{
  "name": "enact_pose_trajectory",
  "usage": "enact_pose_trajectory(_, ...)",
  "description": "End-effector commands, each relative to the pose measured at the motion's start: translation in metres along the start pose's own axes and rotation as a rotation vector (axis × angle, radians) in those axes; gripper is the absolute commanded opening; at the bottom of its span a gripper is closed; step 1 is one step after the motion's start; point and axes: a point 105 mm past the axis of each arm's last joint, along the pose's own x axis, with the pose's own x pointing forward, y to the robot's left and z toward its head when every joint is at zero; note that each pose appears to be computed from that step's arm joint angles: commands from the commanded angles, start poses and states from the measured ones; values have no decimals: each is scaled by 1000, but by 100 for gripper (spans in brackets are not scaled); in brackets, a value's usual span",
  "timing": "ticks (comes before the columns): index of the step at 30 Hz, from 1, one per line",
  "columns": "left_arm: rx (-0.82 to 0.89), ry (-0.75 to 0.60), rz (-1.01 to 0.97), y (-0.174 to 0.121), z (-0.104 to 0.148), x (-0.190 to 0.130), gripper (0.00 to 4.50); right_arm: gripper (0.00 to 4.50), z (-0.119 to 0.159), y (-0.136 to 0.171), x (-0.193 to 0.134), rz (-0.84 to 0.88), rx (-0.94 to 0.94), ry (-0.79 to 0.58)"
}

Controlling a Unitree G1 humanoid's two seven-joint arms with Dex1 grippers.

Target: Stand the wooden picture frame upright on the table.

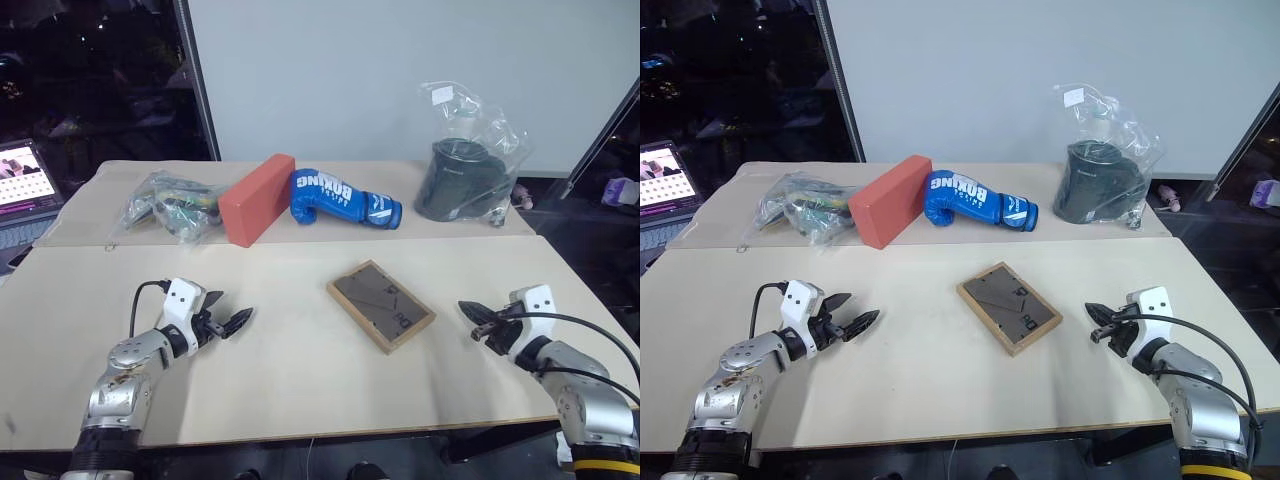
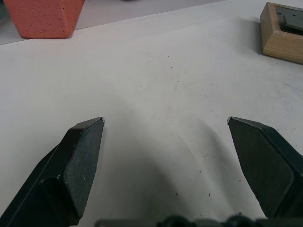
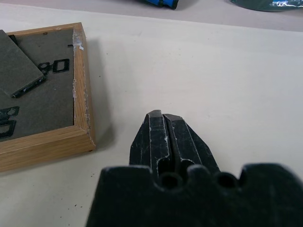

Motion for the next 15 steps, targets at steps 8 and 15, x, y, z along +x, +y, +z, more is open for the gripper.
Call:
enact_pose_trajectory(8, 58, 169, -373, -30, 45, -14, 333, 0, 60, -1, 21, 241, -534, 132)
enact_pose_trajectory(15, 99, 256, -371, -64, 35, 25, 66, 0, 54, -13, 58, 215, -592, 204)
